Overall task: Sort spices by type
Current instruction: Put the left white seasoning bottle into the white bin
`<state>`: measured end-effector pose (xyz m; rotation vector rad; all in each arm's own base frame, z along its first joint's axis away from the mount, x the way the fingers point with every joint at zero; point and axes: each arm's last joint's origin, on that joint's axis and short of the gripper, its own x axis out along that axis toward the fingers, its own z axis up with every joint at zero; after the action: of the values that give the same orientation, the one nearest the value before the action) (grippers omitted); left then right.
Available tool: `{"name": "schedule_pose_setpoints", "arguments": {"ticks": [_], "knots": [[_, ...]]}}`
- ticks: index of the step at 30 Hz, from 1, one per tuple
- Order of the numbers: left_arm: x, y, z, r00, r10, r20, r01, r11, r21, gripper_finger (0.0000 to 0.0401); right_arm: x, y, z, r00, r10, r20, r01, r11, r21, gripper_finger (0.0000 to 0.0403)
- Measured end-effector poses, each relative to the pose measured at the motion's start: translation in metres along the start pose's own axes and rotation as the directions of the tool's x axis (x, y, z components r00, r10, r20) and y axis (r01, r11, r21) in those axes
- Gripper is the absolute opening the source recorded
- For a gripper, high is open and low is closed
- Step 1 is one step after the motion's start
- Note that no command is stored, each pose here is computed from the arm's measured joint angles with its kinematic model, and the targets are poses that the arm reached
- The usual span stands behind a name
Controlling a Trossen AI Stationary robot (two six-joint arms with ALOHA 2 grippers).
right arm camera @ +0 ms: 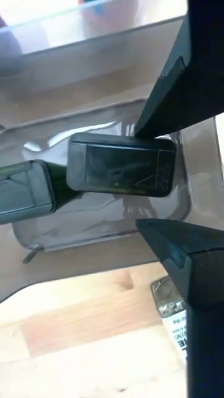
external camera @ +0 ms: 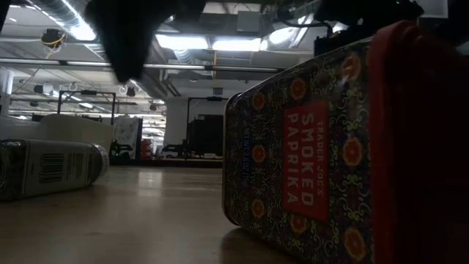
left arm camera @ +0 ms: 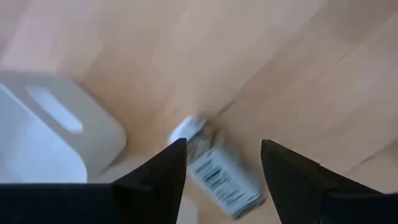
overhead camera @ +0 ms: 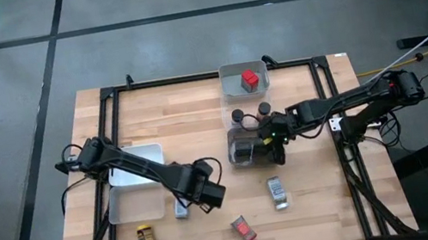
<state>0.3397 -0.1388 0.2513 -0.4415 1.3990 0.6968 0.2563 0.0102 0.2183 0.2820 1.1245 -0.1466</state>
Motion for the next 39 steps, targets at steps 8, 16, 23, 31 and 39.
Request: {"name": "schedule_pose_setpoints", "arguments": {"ticks": [8,16,23,31,39], "knots": [[0.037,0.011,-0.005,0.986,0.056,-0.157,-0.067,0.995,-0.068,0.0189,-0.013,0.005,0.013,0.999,0.016,0.047,-0.016,1.0,-0.001,0.0225],[0.066,0.02,-0.006,0.97,0.054,-0.236,-0.083,0.99,-0.115,0.0189,-0.027,0.008,0.021,0.999,0.012,0.034,-0.011,1.0,-0.005,0.0225],[0.075,0.024,-0.005,0.967,0.049,-0.251,-0.086,0.986,-0.141,0.0189,-0.034,0.009,0.025,0.999,0.014,0.044,-0.012,0.999,-0.031,0.0225],[0.075,0.023,-0.002,0.97,0.026,-0.24,-0.065,0.986,-0.155,0.0189,-0.034,0.008,0.025,0.998,-0.037,0.049,0.039,0.999,-0.033,0.0225],[0.075,0.024,0.003,0.974,0.001,-0.227,-0.03,0.992,-0.126,0.0189,-0.034,0.008,0.025,0.998,-0.037,0.049,0.039,0.998,-0.054,0.0225]]}}
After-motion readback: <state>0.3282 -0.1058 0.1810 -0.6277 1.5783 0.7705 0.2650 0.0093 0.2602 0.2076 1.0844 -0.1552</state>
